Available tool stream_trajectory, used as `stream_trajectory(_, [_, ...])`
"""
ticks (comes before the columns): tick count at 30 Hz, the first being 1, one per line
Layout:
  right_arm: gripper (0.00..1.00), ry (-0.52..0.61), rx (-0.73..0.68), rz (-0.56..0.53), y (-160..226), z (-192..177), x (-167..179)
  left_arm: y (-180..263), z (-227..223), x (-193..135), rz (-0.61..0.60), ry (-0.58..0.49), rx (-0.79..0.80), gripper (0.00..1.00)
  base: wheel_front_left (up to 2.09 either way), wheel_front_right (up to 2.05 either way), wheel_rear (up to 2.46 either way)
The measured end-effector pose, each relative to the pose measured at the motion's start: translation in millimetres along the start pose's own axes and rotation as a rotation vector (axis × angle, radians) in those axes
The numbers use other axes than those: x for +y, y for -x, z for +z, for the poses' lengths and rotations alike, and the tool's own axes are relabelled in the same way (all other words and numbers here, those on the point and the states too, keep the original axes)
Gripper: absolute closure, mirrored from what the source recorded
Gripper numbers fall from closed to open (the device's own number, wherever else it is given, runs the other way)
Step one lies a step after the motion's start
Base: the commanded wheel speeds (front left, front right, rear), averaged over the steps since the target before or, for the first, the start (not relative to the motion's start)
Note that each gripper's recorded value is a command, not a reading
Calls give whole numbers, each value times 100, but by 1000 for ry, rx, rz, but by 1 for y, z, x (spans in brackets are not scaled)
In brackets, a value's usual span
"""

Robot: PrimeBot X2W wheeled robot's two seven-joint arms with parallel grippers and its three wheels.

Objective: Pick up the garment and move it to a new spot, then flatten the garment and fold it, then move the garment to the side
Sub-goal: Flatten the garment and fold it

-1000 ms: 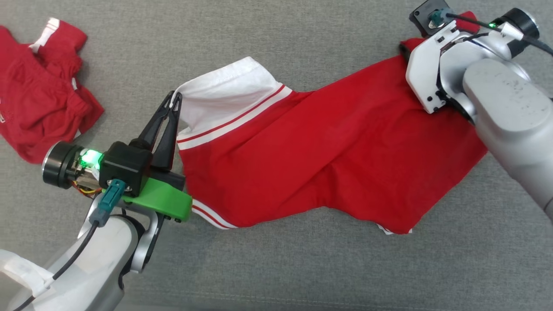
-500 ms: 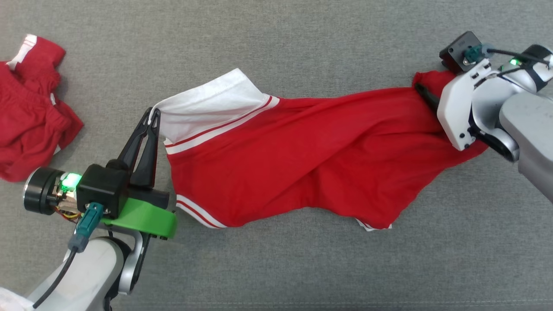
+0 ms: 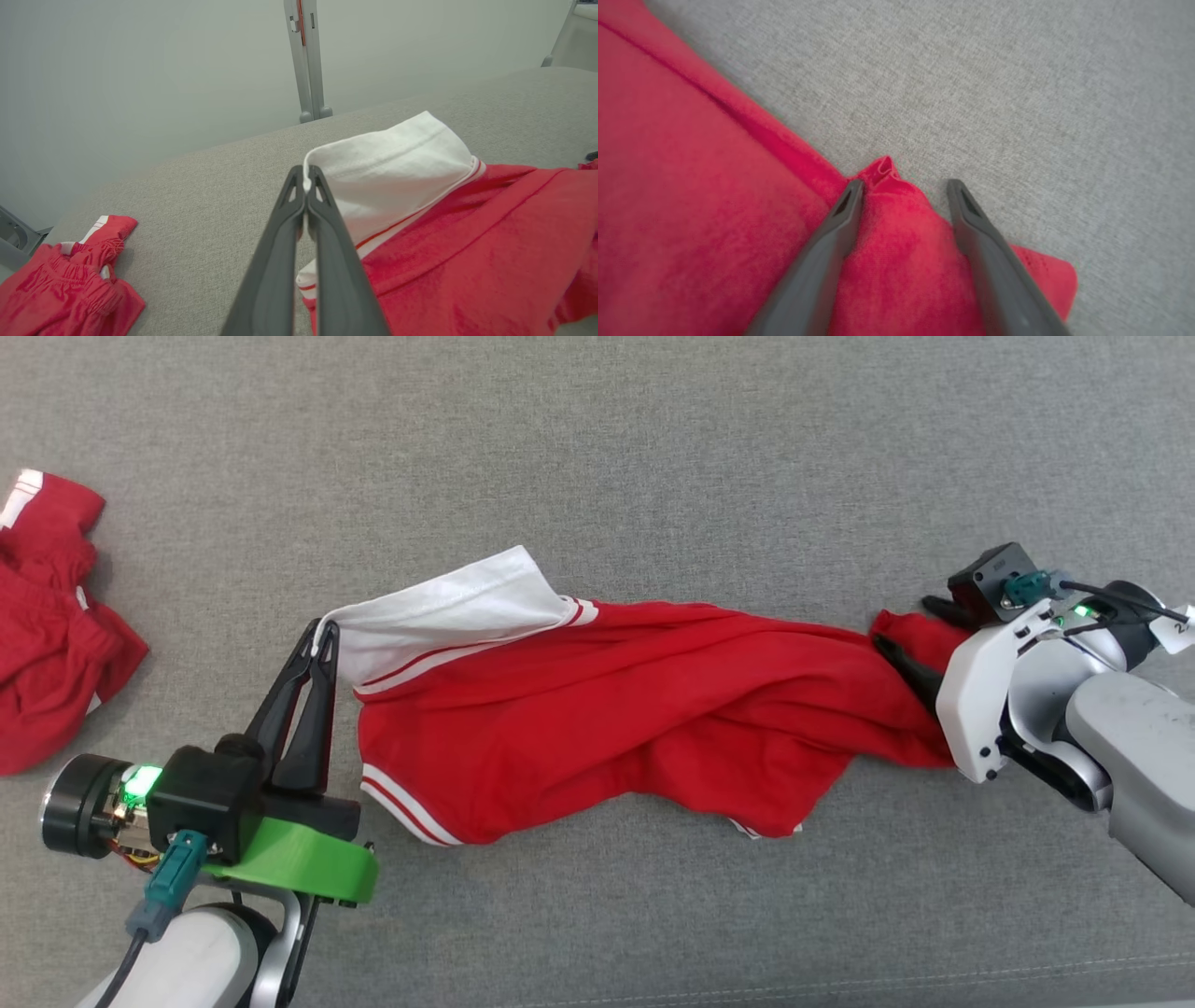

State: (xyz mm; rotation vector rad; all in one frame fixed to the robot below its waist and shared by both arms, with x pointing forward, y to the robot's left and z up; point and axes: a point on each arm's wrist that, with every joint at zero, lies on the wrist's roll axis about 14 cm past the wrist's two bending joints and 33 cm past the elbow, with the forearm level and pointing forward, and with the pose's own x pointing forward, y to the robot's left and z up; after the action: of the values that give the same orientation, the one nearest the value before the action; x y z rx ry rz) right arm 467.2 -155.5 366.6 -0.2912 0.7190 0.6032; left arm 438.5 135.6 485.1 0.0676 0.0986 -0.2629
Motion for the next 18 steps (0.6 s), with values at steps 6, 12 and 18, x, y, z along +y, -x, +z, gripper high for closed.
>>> stream_trajectory(6, [100,52,-77,-16,6,15,0,-5,19,5,-5,-40,-64,100,0,0,0])
stream_trajectory(12, [100,107,-284,-119,20,74,-32,-25,64,17,-38,-146,-203,100,0,0,0])
stream_trajectory(18, [100,138,-582,-254,52,161,-74,-54,138,33,-61,-299,-399,100,0,0,0])
